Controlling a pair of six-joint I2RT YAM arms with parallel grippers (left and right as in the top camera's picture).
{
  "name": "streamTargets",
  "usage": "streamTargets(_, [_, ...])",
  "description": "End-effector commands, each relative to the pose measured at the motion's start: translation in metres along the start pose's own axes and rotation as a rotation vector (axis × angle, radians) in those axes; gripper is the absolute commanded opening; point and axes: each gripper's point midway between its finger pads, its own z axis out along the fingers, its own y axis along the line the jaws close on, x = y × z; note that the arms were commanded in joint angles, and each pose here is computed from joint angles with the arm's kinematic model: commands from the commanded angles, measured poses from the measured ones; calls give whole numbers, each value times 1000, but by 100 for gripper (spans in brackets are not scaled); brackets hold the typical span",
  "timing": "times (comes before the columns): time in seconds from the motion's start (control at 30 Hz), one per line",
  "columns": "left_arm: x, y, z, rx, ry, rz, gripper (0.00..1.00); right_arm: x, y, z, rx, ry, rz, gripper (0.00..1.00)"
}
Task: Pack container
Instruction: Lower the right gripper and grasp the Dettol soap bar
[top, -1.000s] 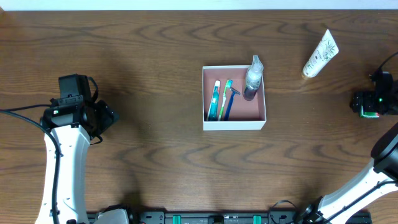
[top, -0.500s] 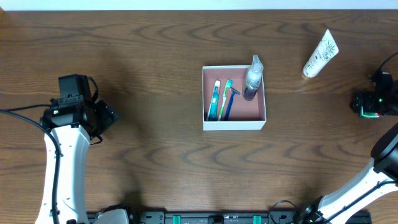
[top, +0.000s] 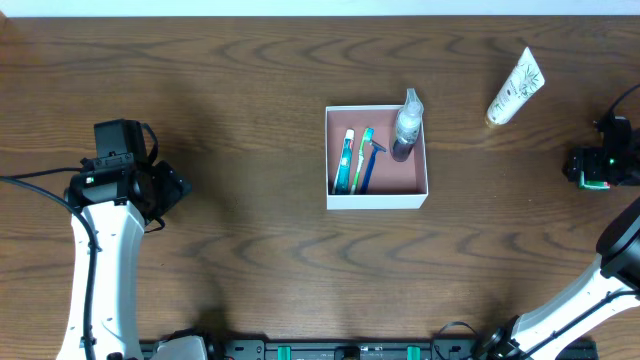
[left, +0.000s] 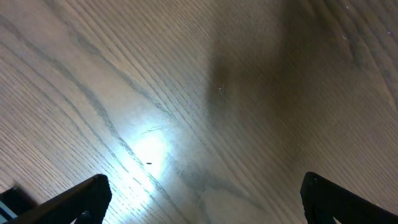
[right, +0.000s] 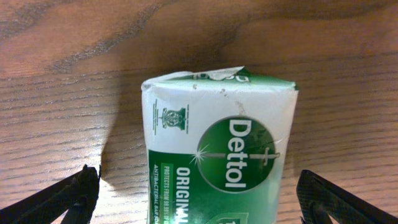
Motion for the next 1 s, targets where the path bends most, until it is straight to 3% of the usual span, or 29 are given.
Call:
streamTargets(0.0, [0, 3, 1, -9, 3, -16, 98, 4, 5, 7, -11, 24, -19, 99])
streamTargets(0.5, [0, 3, 1, -9, 3, -16, 98, 8, -1, 10, 23, 44, -20, 98])
streamTargets(0.97, [0, 3, 1, -9, 3, -16, 98, 1, -4, 11, 33, 17, -22, 77])
